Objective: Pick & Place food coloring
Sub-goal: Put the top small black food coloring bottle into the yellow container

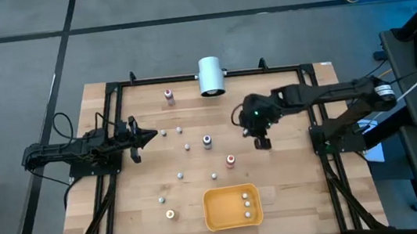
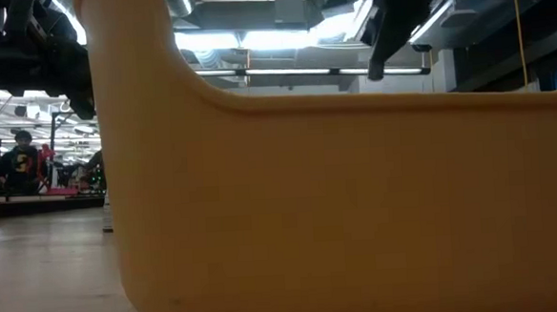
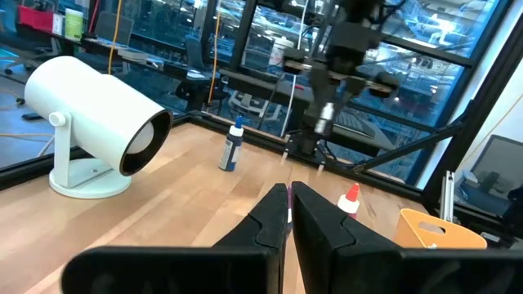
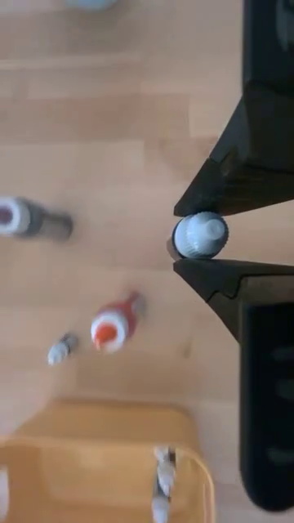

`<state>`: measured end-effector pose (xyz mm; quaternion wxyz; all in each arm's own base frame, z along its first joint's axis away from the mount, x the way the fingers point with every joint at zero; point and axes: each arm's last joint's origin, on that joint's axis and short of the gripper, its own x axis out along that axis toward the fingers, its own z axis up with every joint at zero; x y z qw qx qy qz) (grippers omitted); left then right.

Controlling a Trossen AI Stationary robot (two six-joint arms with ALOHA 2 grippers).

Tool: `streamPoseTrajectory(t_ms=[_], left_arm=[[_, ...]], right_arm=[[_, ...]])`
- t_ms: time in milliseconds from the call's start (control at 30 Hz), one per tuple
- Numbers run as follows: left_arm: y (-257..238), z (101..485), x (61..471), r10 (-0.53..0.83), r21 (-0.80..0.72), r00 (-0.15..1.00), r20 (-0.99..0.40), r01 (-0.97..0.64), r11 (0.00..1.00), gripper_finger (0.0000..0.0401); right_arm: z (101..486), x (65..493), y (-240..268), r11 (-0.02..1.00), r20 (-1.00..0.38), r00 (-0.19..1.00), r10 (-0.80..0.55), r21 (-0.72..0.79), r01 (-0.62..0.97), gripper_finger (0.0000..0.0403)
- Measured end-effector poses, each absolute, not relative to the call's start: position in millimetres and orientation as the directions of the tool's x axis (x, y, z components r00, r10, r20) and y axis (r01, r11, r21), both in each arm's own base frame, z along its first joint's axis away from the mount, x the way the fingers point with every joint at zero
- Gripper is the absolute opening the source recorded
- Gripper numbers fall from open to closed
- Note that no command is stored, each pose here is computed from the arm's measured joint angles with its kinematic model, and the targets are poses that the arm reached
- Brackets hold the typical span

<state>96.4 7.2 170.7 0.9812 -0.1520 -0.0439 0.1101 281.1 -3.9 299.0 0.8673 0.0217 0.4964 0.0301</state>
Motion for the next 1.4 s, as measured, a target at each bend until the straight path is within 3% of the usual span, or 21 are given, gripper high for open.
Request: streamPoseTrajectory(t_ms=[600,767,1100,1400], left_arm=[[7.2,170.7,96.4,0.229,-0.308,0.972,0.053,-0.202,0.930,0.0017],[7.2,170.8,96.4,0.229,-0.308,0.972,0.053,-0.202,0.930,0.0017],[7.2,170.7,96.4,0.229,-0.308,0.972,0.053,-0.203,0.930,0.0017],[7.2,170.8,96.4,0.229,-0.308,0.972,0.053,-0.202,0.930,0.0017]], right_arm=[[337.1,271.3,90.3,0.997,-0.798,0.600,0.062,0.077,0.000,0.0080],[340.2,279.3,109.2,0.998,-0.816,0.576,0.058,0.066,-0.008,0.0080],[328.7,317.0,143.2,0.998,-0.857,0.513,0.056,0.042,-0.040,0.0080],[285.8,338.6,175.7,0.998,-0.892,0.449,0.051,0.034,-0.046,0.0081]])
